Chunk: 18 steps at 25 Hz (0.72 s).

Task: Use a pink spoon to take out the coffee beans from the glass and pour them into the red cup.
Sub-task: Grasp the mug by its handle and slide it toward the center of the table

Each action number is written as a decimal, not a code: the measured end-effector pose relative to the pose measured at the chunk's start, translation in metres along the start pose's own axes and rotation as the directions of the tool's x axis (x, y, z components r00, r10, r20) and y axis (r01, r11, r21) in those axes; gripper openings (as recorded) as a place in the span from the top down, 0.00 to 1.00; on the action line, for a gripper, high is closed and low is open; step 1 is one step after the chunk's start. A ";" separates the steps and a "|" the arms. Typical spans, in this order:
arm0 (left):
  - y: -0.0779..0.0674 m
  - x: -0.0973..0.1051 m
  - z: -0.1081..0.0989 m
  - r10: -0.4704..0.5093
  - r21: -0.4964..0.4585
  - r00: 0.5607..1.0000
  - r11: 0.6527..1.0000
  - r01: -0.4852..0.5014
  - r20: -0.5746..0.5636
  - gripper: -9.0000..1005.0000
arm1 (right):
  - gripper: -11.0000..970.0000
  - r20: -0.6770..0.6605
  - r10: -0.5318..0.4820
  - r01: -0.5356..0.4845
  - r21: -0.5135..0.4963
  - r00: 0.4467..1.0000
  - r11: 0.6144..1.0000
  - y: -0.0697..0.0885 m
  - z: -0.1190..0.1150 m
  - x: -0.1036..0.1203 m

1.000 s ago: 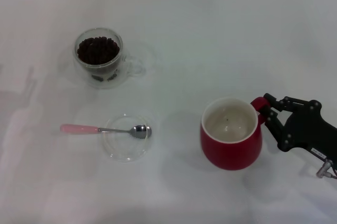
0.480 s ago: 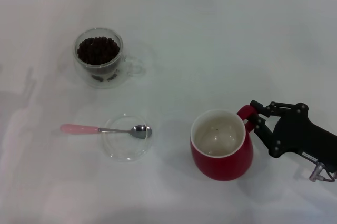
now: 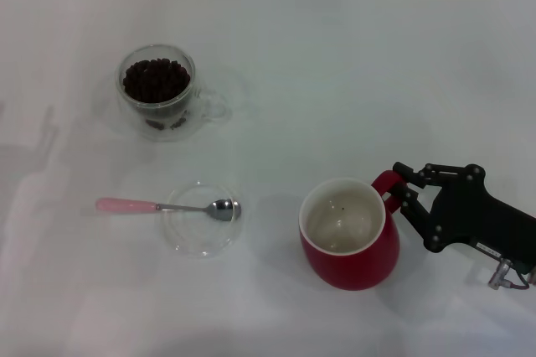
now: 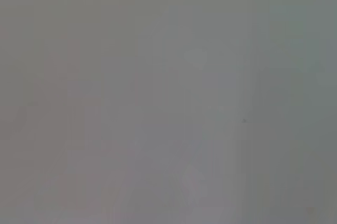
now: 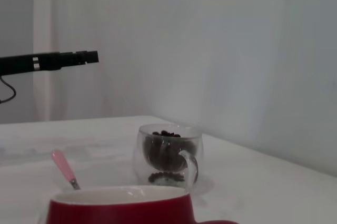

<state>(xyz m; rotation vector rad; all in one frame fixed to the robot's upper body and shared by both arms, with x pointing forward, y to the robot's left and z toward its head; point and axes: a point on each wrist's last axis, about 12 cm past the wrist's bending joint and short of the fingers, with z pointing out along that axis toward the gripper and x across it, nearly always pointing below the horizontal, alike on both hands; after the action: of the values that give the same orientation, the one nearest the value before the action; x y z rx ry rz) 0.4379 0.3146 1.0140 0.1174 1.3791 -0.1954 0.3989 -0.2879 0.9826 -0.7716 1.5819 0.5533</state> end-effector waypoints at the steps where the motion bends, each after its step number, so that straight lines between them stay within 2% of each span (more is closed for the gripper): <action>1: 0.000 0.000 0.000 0.000 0.001 1.000 1.000 0.000 0.000 0.29 | 0.83 -0.004 -0.001 0.001 0.001 1.000 1.000 0.000 0.000 0.000; 9: 0.000 0.000 -0.001 0.001 -0.003 1.000 1.000 -0.001 -0.002 0.29 | 0.83 -0.024 -0.012 0.012 0.009 1.000 1.000 -0.004 0.002 0.002; 14: 0.001 0.000 -0.003 0.002 -0.006 1.000 1.000 -0.002 -0.004 0.29 | 0.77 -0.020 -0.018 0.018 0.011 1.000 1.000 -0.006 0.003 0.001; 18: 0.002 0.000 -0.003 0.004 -0.008 1.000 1.000 -0.004 -0.004 0.29 | 0.67 -0.029 -0.021 0.021 0.013 0.999 1.000 -0.007 0.001 0.002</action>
<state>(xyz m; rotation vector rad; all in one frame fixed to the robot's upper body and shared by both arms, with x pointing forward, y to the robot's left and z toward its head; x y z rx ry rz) 0.4353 0.3171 1.0133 0.1134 1.3834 -0.1862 0.4042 -0.2921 0.9811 -0.7886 1.6013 0.5182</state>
